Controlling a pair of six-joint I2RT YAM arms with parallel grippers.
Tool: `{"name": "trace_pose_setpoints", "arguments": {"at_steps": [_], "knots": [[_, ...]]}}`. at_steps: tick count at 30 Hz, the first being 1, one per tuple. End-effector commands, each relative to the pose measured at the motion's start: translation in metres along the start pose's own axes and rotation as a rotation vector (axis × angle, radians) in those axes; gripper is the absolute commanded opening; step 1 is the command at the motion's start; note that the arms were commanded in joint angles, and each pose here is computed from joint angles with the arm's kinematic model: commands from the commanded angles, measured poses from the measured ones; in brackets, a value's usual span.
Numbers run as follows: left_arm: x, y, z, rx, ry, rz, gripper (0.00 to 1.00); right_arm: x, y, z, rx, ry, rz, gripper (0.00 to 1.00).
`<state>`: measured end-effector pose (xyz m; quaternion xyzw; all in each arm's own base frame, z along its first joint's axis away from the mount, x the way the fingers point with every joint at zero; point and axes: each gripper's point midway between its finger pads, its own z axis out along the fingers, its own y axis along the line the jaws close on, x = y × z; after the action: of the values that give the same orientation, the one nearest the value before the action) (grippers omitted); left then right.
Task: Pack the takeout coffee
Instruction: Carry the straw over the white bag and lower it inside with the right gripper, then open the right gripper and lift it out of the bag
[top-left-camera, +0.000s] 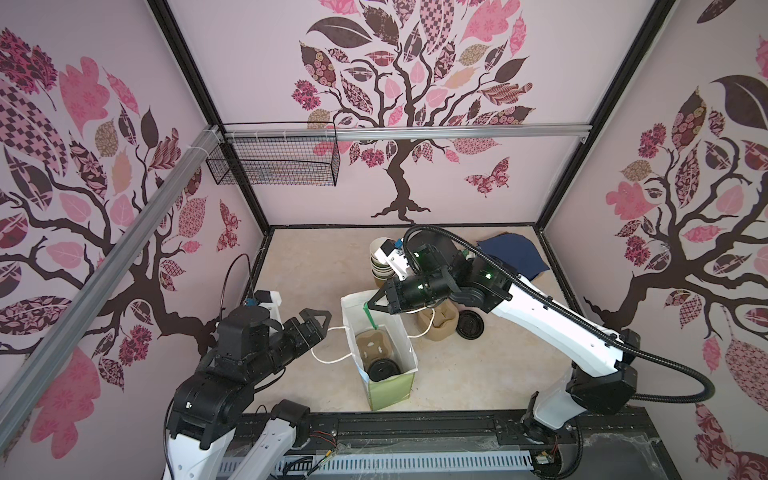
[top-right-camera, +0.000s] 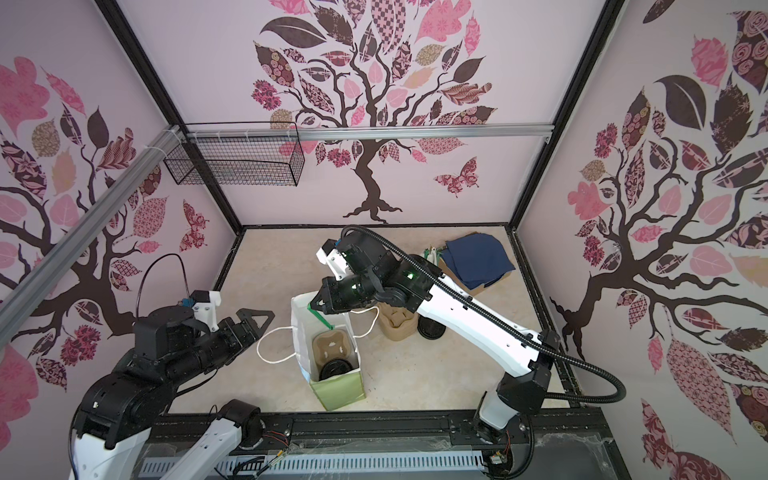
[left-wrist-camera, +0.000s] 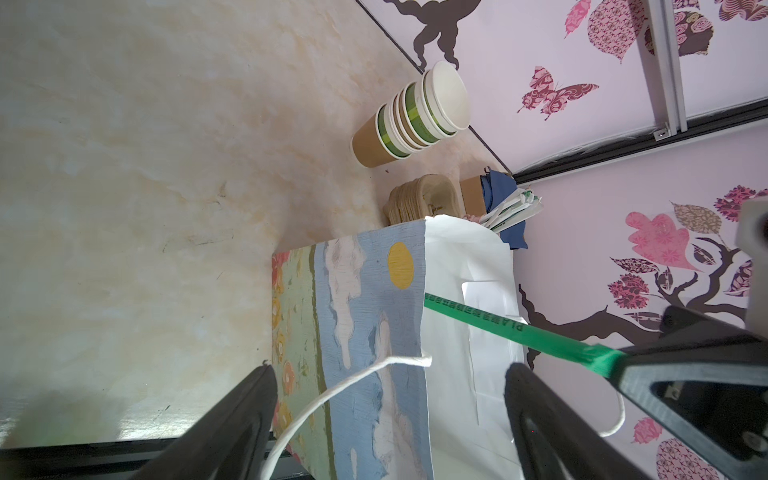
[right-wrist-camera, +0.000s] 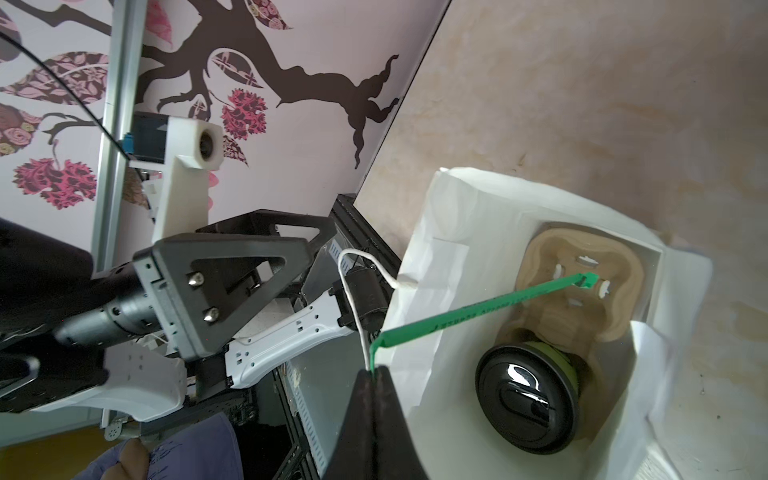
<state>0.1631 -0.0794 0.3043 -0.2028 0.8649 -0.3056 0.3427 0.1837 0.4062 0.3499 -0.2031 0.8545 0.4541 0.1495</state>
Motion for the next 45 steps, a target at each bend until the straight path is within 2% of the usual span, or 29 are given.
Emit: {"name": "trace_pose_setpoints", "arguments": {"at_steps": [1, 10, 21, 25, 30, 32, 37, 41, 45], "knots": [[0.001, -0.005, 0.006, 0.040, 0.001, -0.003, 0.89, -0.008, 0.011, -0.013, -0.028, -0.069, -0.013, 0.00], [0.002, -0.001, 0.010, 0.035, 0.001, -0.001, 0.88, -0.003, -0.020, 0.024, 0.042, -0.048, 0.047, 0.00], [0.001, 0.000, 0.007, 0.032, -0.013, 0.007, 0.88, 0.007, -0.027, 0.064, 0.082, 0.014, 0.039, 0.02], [-0.002, 0.001, 0.006, 0.023, -0.028, 0.014, 0.87, 0.010, -0.037, 0.072, 0.123, 0.031, 0.050, 0.12], [-0.004, -0.003, 0.007, 0.031, -0.031, 0.027, 0.87, 0.003, -0.038, 0.072, 0.143, 0.011, 0.039, 0.34], [-0.006, -0.009, 0.006, 0.052, -0.029, 0.047, 0.87, 0.001, -0.036, 0.070, 0.149, 0.009, 0.030, 0.39], [-0.011, -0.017, 0.005, 0.063, -0.034, 0.100, 0.88, -0.012, -0.012, 0.051, 0.109, -0.027, -0.007, 0.44], [-0.015, -0.017, 0.005, 0.052, -0.044, 0.116, 0.88, -0.033, 0.020, 0.006, 0.084, -0.121, -0.075, 0.47], [-0.025, -0.018, 0.002, 0.050, -0.105, 0.114, 0.88, -0.046, 0.005, -0.057, 0.227, -0.257, -0.096, 0.49]]}}
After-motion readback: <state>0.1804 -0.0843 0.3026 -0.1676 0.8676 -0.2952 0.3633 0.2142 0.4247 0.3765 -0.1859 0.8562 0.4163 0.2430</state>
